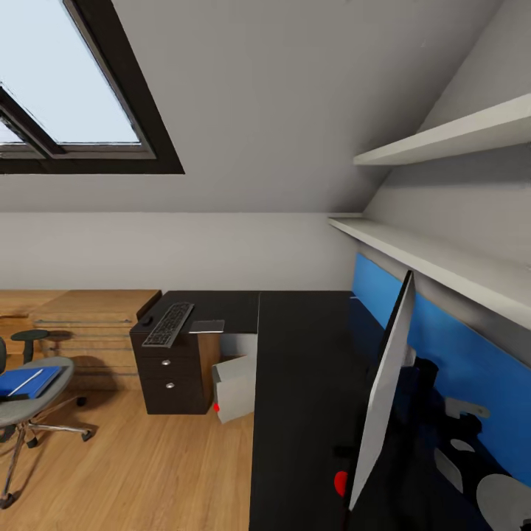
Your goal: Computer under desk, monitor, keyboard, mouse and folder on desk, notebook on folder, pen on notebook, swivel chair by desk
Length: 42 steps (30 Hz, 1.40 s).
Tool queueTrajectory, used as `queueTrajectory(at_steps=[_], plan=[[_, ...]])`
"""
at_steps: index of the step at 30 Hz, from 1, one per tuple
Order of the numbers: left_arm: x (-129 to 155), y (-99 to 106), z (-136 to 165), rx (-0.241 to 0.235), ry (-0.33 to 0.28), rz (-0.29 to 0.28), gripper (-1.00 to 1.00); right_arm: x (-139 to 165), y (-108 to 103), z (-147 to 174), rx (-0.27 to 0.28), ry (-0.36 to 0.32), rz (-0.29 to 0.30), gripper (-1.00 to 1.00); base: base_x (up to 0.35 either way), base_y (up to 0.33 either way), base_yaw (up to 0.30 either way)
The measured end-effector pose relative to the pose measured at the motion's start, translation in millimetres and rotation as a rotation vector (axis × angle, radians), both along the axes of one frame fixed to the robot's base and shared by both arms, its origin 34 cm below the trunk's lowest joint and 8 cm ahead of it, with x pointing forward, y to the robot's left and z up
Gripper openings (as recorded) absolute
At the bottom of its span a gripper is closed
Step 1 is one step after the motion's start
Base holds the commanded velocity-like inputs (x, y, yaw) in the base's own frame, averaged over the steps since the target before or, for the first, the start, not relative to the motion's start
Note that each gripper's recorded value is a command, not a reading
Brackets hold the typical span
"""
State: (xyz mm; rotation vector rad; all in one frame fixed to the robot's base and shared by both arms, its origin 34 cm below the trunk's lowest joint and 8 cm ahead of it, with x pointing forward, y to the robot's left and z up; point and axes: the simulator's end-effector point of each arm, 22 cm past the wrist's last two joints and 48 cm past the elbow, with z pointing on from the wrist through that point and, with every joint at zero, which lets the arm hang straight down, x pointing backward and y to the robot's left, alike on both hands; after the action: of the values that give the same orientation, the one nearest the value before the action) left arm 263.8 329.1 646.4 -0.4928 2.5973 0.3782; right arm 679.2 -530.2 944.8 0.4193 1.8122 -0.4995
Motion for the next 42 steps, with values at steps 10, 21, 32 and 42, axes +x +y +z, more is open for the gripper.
queueTrajectory(at_steps=[10, 21, 32, 42], plan=[[0, 1, 0, 0.001, 0.0, 0.0, 1.0, 0, 0, 0, 0.0, 0.0, 0.0, 1.0, -0.33, 0.0, 0.0], [-1, 5, 0, 0.005, 0.002, 0.002, 1.0, 2, 2, 2, 0.0, -0.006, 0.005, 1.0, -0.311, 0.0, 0.0], [0, 4, 1, 0.004, -0.001, 0.0, 1.0, 47, 52, 50, 0.056, -0.03, 0.076, 1.0, -0.042, 0.0, 0.0], [0, 4, 1, 0.003, -0.003, 0.0, 1.0, -11, 104, 96, 0.036, -0.055, 0.041, 1.0, -0.001, 0.0, 0.0]])
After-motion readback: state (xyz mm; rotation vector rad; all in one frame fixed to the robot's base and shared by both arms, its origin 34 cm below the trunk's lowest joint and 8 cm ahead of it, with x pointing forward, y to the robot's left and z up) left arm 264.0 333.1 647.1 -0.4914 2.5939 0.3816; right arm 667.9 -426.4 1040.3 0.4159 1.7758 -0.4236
